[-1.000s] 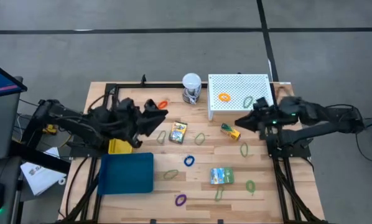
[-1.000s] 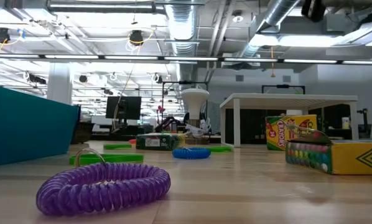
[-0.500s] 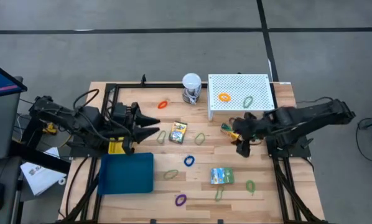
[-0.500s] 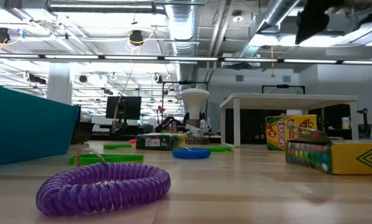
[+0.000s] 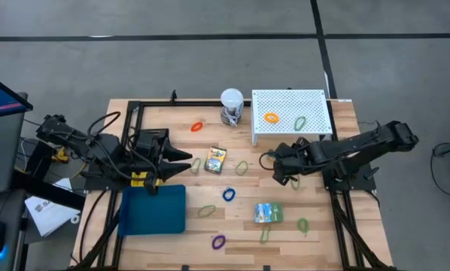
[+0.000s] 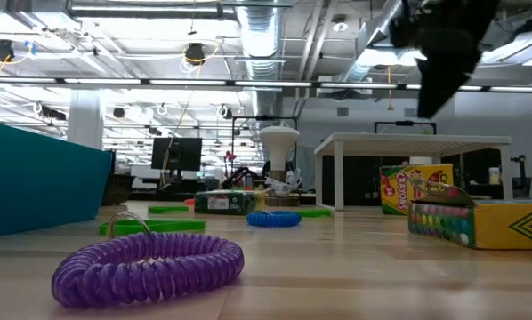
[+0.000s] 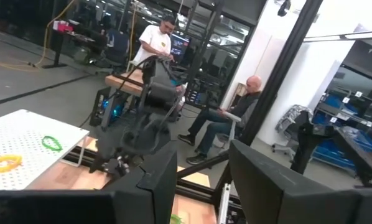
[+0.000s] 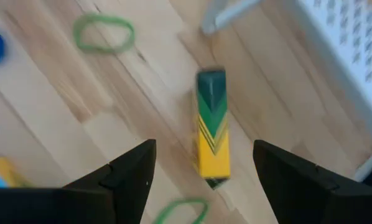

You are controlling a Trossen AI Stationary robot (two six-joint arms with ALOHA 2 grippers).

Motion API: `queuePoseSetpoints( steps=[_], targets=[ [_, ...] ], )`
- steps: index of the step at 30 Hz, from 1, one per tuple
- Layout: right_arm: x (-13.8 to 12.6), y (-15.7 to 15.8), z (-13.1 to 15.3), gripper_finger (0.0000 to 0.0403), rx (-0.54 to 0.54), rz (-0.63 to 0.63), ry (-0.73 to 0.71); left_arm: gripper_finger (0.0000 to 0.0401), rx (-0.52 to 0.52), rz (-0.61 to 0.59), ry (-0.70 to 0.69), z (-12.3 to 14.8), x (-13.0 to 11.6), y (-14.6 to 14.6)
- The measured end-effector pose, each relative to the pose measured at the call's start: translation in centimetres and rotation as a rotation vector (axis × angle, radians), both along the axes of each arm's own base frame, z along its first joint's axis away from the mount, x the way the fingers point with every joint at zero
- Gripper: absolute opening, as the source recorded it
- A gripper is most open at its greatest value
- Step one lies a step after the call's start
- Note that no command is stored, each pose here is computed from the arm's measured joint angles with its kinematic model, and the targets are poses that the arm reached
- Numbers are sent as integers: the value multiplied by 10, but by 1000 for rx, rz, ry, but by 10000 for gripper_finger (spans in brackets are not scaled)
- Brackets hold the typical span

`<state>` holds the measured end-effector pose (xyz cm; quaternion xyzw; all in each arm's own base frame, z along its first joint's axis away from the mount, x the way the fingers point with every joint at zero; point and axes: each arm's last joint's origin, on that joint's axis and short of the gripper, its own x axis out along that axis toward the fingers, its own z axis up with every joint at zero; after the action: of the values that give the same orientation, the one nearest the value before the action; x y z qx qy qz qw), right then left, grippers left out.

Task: Pick & Place Office Desk Supplies
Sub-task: Put the top right crayon box into the blue bin

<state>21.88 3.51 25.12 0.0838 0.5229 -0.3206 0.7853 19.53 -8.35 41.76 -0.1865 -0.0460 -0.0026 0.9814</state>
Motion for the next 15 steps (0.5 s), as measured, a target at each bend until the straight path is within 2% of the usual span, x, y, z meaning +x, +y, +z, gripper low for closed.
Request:
queuePoseSetpoints(
  steps=[7, 15],
  targets=[
    [-13, -11, -23, 266, 9, -31, -2, 141, -27, -10, -1, 0, 0, -1],
    [-11, -26, -47, 266, 51, 40, 15, 141, -39, -8, -21, 2, -1, -1]
  ],
)
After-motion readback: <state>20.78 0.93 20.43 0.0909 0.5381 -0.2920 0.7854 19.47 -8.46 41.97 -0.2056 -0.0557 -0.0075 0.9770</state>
